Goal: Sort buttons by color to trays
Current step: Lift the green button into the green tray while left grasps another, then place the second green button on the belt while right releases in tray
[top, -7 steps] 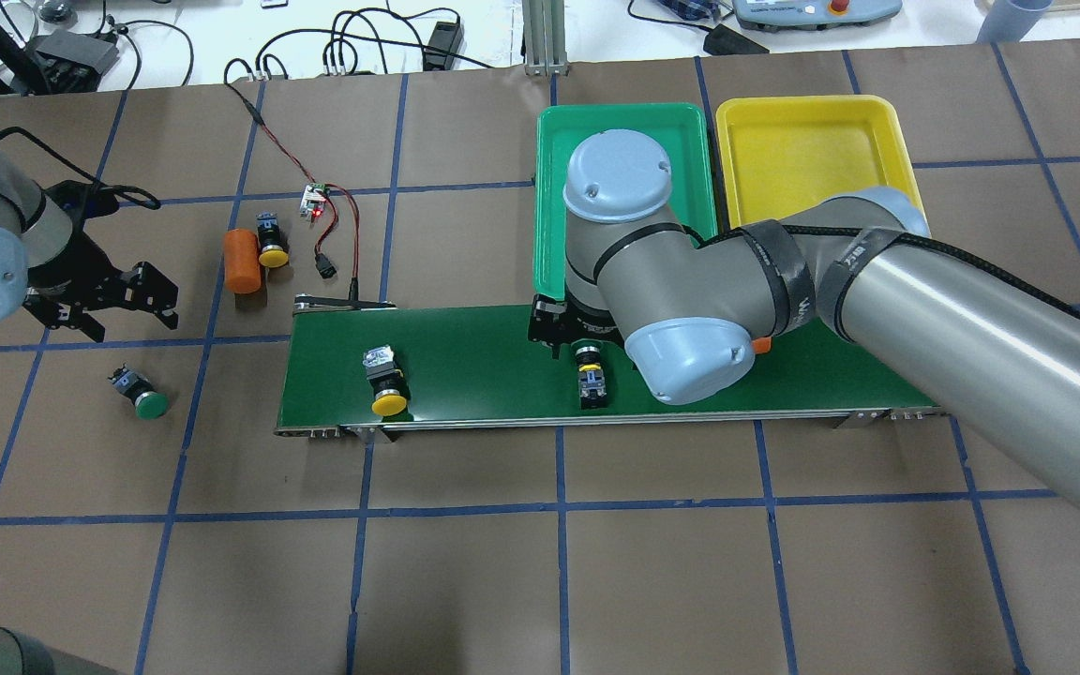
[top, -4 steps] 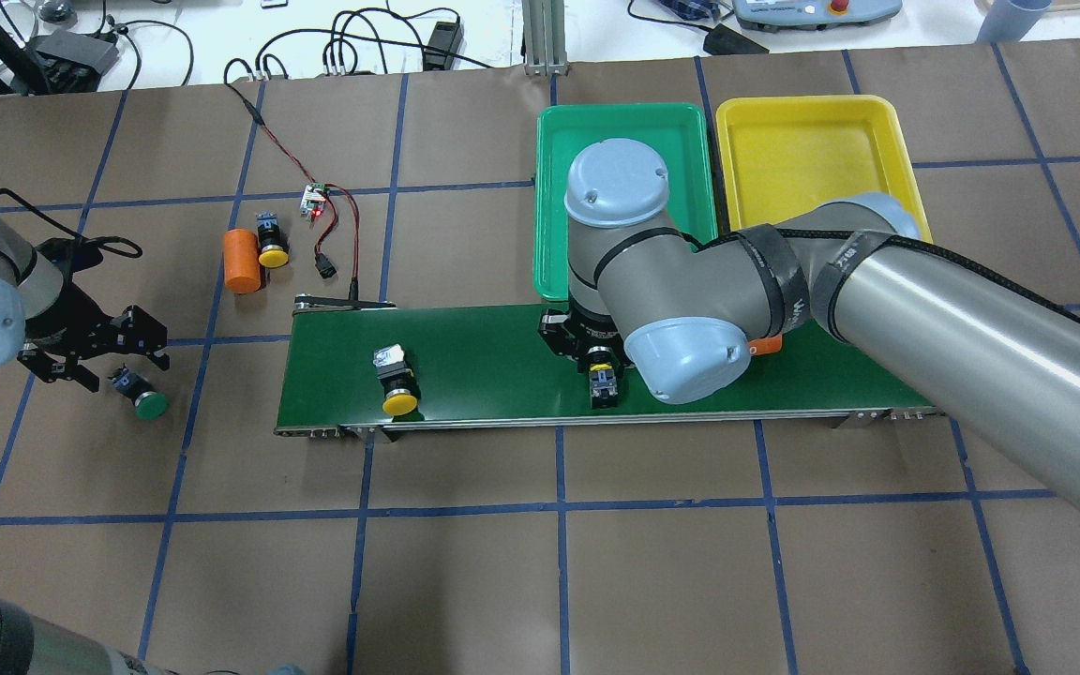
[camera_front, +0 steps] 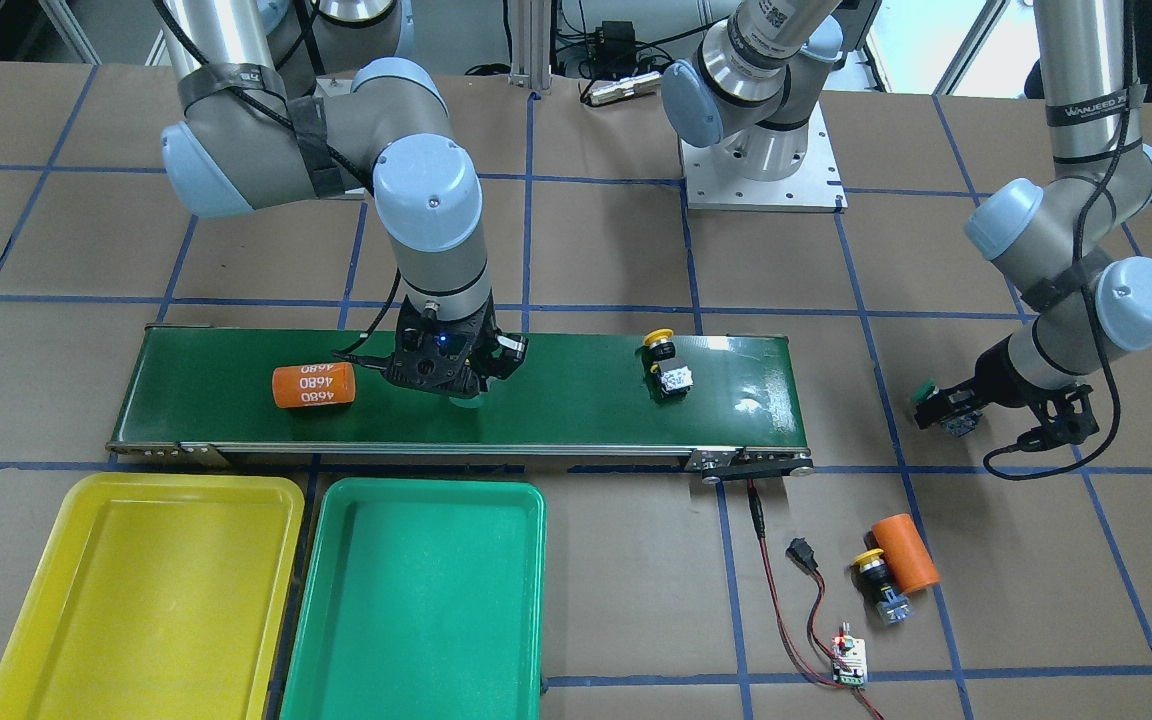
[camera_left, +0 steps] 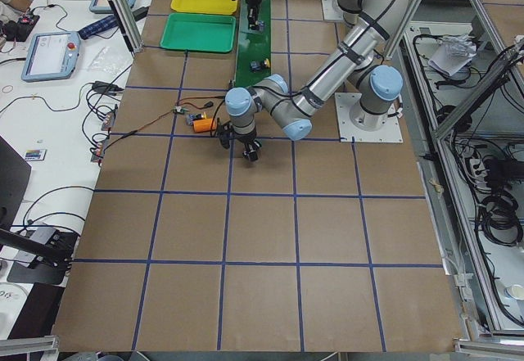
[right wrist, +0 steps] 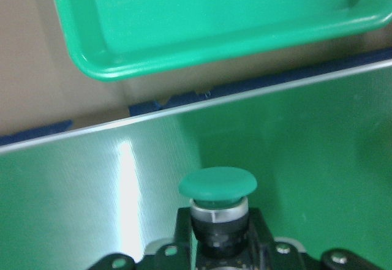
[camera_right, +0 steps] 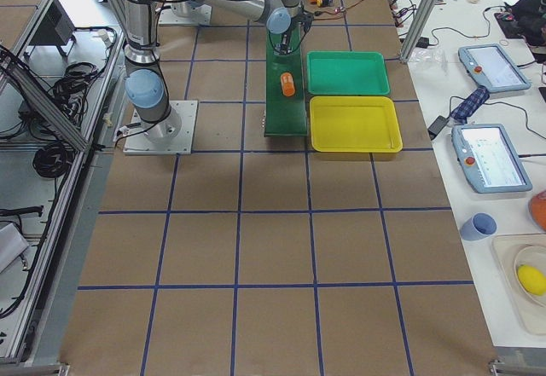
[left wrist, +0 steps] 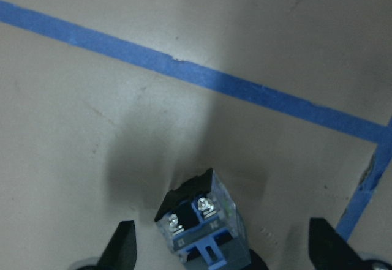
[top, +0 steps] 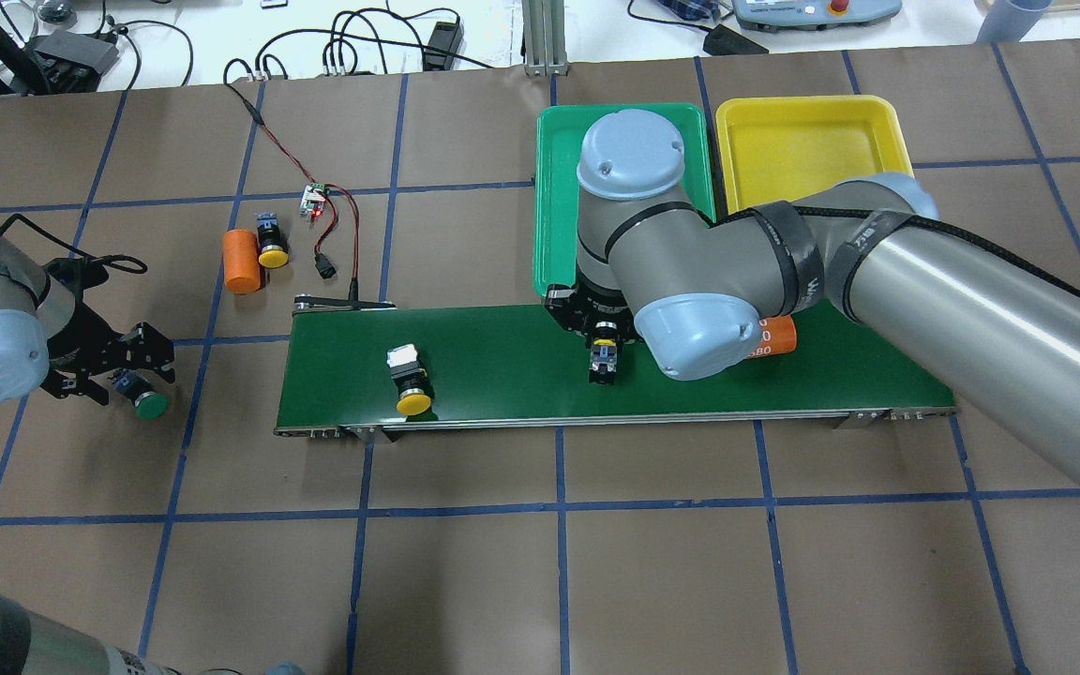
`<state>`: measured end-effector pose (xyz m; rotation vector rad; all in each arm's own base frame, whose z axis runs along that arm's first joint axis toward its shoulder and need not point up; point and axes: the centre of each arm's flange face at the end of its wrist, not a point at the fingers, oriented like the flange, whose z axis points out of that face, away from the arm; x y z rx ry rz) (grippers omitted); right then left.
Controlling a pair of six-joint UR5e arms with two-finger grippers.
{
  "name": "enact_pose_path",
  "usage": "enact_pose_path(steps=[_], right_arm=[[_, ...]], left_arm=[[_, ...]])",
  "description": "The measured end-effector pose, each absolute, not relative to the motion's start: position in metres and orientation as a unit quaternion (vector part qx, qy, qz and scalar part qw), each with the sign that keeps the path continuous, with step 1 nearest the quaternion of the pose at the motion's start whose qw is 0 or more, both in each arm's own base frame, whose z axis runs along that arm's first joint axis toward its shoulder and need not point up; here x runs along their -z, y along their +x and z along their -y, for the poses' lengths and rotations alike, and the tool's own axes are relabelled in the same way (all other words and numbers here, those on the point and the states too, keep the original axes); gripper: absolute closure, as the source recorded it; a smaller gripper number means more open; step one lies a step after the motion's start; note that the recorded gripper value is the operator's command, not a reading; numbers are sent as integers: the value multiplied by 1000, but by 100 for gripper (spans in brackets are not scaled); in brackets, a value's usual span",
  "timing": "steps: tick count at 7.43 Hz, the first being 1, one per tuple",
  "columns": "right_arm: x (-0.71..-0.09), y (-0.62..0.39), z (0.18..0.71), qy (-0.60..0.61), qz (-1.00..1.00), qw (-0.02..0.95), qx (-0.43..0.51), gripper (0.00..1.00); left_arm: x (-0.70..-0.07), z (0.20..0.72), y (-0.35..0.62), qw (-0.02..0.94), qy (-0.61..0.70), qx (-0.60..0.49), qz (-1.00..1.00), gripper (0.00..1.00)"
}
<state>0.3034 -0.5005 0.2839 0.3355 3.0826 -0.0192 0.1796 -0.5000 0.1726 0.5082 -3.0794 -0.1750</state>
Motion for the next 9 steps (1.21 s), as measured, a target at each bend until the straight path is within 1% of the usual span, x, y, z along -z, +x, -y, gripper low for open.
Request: enact_pose_path(steps=[2, 3, 4, 6, 7, 8, 9], right_arm=[[-315, 273, 544, 114, -992, 33, 42, 100], [-317, 256, 563, 99, -993, 35, 56, 100], [-312, 244, 579, 87, -993, 36, 71, 100], [-290, 234, 610, 80, -992, 38, 90, 100], [-279, 232, 622, 82, -992, 37, 92, 92], [-266, 232, 633, 83, -991, 37, 96, 58], [-252, 232, 643, 83, -990, 38, 107, 1]], left_arm=[[-178, 502, 179, 7, 162, 51, 985, 100], [-191, 506, 178, 2, 159, 41, 986, 100], [-207, 512, 167, -2, 148, 28, 989, 100], [-237, 528, 98, -2, 84, 20, 996, 100], [-250, 532, 57, -1, 47, 20, 999, 100], [-263, 534, 16, 2, 10, 17, 1000, 100], [-274, 534, -20, 7, -17, 15, 1000, 100]])
